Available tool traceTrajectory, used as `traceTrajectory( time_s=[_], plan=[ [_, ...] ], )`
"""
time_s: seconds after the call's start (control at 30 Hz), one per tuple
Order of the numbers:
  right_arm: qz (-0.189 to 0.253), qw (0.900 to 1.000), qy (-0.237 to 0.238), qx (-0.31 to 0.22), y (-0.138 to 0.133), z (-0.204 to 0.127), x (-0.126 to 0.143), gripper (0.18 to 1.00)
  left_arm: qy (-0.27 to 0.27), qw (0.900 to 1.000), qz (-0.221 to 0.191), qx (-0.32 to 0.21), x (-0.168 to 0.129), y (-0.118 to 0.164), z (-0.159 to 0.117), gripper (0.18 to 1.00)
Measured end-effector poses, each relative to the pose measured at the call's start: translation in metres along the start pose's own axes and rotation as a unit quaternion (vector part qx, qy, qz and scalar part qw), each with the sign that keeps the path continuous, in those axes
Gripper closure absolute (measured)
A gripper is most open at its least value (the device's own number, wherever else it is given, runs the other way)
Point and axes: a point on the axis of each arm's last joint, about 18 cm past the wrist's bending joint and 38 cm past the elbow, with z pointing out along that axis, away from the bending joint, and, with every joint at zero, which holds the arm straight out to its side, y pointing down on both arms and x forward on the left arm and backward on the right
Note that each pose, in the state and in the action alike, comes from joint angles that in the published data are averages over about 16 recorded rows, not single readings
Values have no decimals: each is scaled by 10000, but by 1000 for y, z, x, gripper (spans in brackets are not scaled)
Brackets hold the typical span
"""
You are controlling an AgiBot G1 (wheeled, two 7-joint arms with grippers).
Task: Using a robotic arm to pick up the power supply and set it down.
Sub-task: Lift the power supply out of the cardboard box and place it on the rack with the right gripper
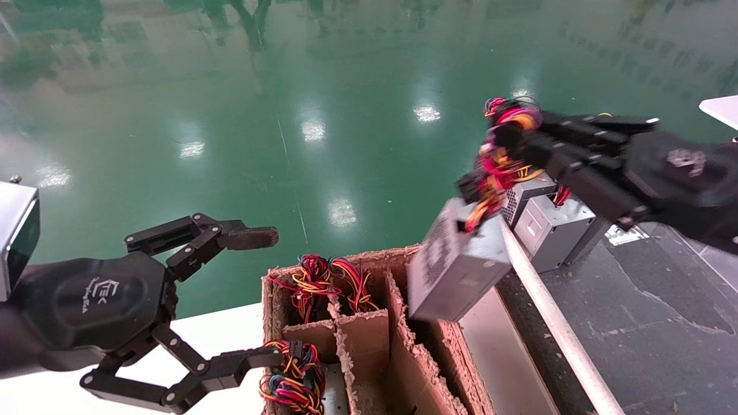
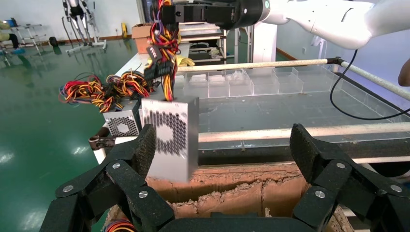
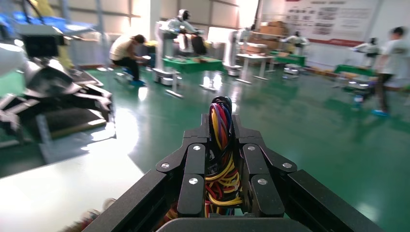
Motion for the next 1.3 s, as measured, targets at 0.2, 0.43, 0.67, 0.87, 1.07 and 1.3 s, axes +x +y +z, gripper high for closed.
traceTrajectory(
  time_s=[0.2, 0.43, 0.67, 0.87, 1.07, 1.3],
  plan=[
    [-209, 9988, 436, -108, -11, -37, 17, 908, 0, 10000, 0, 0, 0, 0, 0, 184],
    [-420, 9939, 945, -382, -17, -84, 33, 908, 0, 10000, 0, 0, 0, 0, 0, 184],
    [-538, 9867, 1374, -687, -14, -125, 42, 908, 0, 10000, 0, 0, 0, 0, 0, 184],
    [-552, 9814, 1603, -898, -3, -145, 47, 908, 0, 10000, 0, 0, 0, 0, 0, 184],
    [-512, 9792, 1668, -1032, 13, -145, 52, 908, 0, 10000, 0, 0, 0, 0, 0, 184],
    [-477, 9798, 1602, -1100, 29, -128, 59, 908, 0, 10000, 0, 0, 0, 0, 0, 184]
  ],
)
